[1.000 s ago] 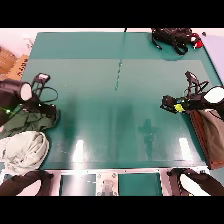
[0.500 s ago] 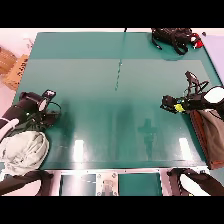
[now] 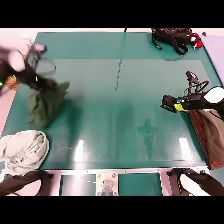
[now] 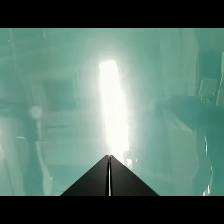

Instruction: Fold the shirts.

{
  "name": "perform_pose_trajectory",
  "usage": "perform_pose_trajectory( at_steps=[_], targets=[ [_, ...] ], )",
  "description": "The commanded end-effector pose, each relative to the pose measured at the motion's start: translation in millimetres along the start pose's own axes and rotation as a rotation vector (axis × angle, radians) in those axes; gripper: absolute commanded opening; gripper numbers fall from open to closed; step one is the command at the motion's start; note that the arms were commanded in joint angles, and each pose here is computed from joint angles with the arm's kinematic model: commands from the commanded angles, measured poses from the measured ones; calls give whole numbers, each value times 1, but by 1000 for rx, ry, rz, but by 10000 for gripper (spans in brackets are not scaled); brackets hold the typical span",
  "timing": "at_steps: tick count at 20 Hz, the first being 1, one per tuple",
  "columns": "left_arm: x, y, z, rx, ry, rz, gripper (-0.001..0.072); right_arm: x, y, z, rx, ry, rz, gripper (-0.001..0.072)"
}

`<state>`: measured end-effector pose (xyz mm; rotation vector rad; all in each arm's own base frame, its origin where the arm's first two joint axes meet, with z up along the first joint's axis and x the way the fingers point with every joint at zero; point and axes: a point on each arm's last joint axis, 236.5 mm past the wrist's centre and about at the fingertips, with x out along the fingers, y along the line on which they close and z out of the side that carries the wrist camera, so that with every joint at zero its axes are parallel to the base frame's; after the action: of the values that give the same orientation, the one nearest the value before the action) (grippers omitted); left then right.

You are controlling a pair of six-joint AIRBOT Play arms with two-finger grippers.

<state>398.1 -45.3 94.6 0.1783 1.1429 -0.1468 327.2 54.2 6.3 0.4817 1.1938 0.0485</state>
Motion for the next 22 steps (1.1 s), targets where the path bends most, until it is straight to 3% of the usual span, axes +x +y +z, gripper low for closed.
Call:
perform_pose_trajectory(
  at_steps=[1, 3, 9, 10, 11, 12, 13, 14, 15, 16, 22],
  targets=[
    [-98, -87, 70, 18, -275, -394, 24, 0, 1, 2, 0, -10, 2, 17],
    [-122, -122, 83, 24, -343, -555, 24, 0, 1, 2, 1, -10, 2, 17],
    [-58, -248, 60, 218, -165, -704, 26, 0, 0, 3, 2, -10, 2, 29],
    [-36, -271, 49, 242, -102, -721, 27, 0, 0, 3, 3, -11, 1, 124],
    [-14, -288, 35, 265, -32, -732, 124, 0, -1, 3, 5, -12, 0, 245],
    [2, -298, 22, 277, 31, -737, 503, -1, -4, 5, 14, -17, -2, 297],
    [14, -299, 11, 263, 97, -737, 678, -4, -7, 8, 27, -22, -5, 298],
    [20, -292, 3, 261, 143, -727, 682, -9, -12, 11, 44, -23, -10, 328],
    [21, -277, 2, 252, 166, -711, 682, -15, -18, 16, 55, -26, -17, 412],
    [19, -260, 5, 233, 180, -704, 682, -21, -24, 22, 47, -41, -23, 433],
    [27, -163, -20, 13, 376, -660, 683, 14, -42, 26, 90, 55, 22, 432]
  ],
)
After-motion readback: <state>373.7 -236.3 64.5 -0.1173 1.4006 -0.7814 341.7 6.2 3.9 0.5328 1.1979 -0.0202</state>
